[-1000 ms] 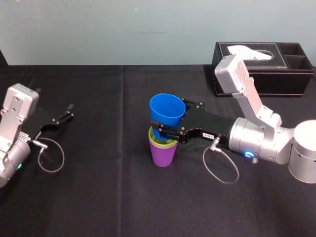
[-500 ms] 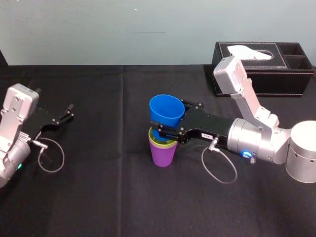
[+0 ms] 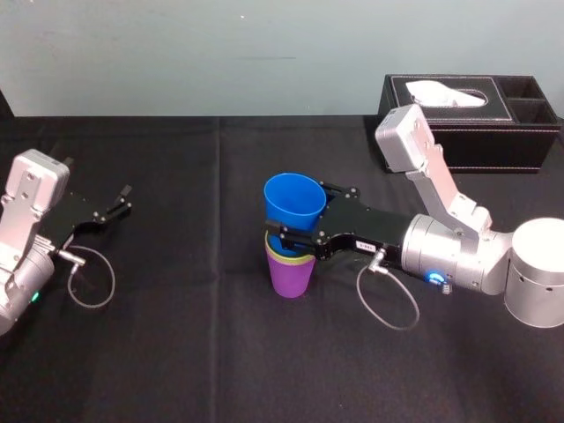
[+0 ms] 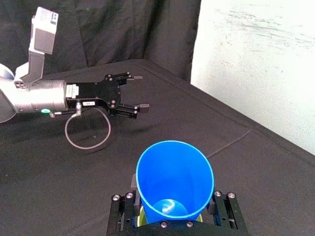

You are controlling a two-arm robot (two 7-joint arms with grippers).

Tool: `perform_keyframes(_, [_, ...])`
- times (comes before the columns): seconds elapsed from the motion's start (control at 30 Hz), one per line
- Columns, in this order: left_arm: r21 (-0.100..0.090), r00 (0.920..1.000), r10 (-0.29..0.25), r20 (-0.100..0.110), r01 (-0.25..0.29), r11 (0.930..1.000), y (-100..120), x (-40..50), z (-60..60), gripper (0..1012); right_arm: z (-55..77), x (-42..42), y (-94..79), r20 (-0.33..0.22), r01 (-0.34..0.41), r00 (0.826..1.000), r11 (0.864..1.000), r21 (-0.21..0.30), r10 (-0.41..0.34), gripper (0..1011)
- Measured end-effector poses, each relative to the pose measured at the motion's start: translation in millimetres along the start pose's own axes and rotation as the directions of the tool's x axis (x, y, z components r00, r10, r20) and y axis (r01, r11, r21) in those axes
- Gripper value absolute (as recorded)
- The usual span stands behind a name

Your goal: Stack the three plastic cups sequentially using one hand.

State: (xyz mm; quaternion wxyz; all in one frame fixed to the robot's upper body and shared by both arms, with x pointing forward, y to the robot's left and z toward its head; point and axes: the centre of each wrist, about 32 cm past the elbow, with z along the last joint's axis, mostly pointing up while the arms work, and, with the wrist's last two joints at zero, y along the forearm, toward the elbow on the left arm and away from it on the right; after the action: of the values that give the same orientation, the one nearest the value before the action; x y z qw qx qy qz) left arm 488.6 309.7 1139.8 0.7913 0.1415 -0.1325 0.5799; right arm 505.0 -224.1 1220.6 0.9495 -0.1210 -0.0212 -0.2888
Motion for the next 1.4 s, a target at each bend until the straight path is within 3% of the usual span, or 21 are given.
perform_keyframes(1.0, [0.000, 1.0000, 0.000, 0.000, 0.000, 1.0000, 0.0, 0.0, 0.0, 1011, -6.6, -1.6, 2.8, 0.002, 0.004, 1.000, 1.000, -0.022, -0.004, 726])
perform_keyframes(1.4, [0.000, 1.0000, 0.000, 0.000, 0.000, 1.0000, 0.0, 0.0, 0.0, 1011, -6.3, -1.4, 2.5, 0.002, 0.005, 1.000, 1.000, -0.021, -0.005, 1003])
